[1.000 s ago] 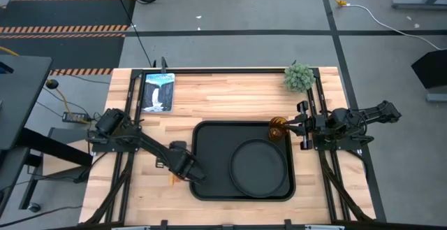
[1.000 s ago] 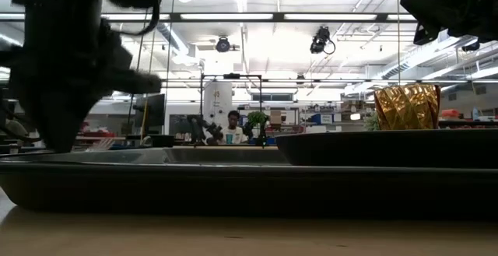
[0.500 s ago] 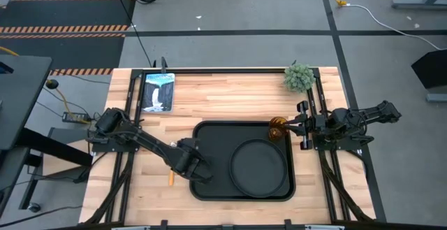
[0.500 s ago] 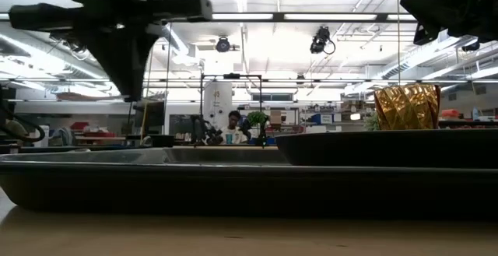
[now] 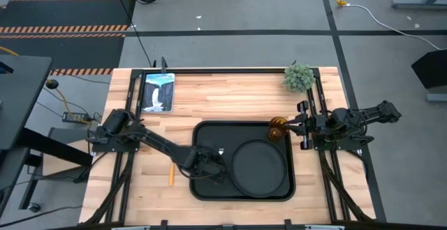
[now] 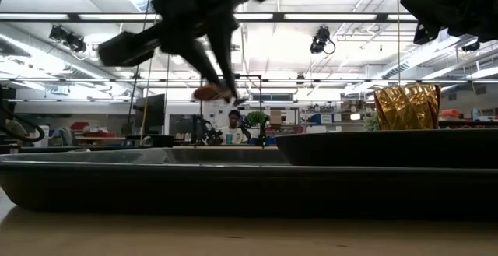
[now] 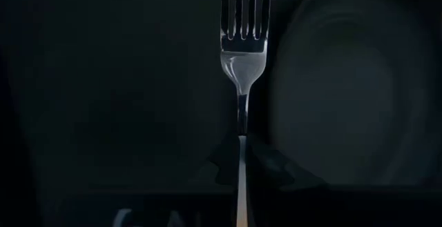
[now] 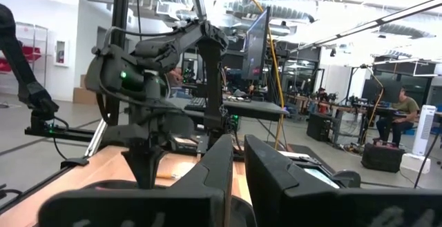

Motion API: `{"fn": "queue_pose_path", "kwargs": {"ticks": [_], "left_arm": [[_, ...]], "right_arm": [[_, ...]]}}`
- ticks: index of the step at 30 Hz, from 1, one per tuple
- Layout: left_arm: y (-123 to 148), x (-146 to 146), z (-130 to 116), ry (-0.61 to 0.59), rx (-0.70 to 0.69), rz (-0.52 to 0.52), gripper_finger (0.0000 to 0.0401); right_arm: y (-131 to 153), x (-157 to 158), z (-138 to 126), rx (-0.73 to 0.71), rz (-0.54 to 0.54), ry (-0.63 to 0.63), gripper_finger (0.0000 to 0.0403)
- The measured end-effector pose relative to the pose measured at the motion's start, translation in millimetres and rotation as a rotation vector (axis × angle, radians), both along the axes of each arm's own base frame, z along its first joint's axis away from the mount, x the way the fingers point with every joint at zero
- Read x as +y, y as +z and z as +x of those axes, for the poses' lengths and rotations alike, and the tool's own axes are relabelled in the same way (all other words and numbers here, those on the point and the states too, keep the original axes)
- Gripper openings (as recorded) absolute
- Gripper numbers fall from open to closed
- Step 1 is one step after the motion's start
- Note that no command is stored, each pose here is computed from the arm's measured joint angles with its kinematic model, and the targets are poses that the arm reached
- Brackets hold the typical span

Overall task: Pick and place plate/cup/fork/spoon on tray
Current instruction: Put the orange fork on the black serving tray to the left of the black plate

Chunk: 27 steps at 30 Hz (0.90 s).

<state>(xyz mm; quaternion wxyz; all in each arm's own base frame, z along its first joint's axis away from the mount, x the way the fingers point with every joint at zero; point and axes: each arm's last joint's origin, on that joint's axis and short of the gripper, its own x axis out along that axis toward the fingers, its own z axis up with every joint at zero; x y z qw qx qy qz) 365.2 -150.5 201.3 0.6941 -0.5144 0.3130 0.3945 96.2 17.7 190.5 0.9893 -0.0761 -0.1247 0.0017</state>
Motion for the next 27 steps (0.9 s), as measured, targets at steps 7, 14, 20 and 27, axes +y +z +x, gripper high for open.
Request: {"fn": "queue_pose_path", "kwargs": {"ticks": [7, 14, 20, 27], "left_arm": [[-8.2, -0.1, 18.3, 0.013, 0.01, 0.037, 0.0014], [-41.3, -3.4, 23.0, 0.012, 0.119, -0.038, 0.0014], [-43.0, -2.1, 20.3, 0.039, 0.148, -0.036, 0.0017], [-44.6, -1.5, 18.4, 0.057, 0.157, -0.041, 0.0038]], "right_arm": [[0.4, 0.0, -0.1, -0.003, 0.001, 0.0, 0.0045], [1.4, -0.1, -0.4, -0.014, 0.003, 0.0, 0.0045], [1.4, -0.1, -0.4, -0.015, 0.004, 0.0, 0.0045], [1.5, -0.1, -0.4, -0.015, 0.004, 0.0, 0.0045]]}}
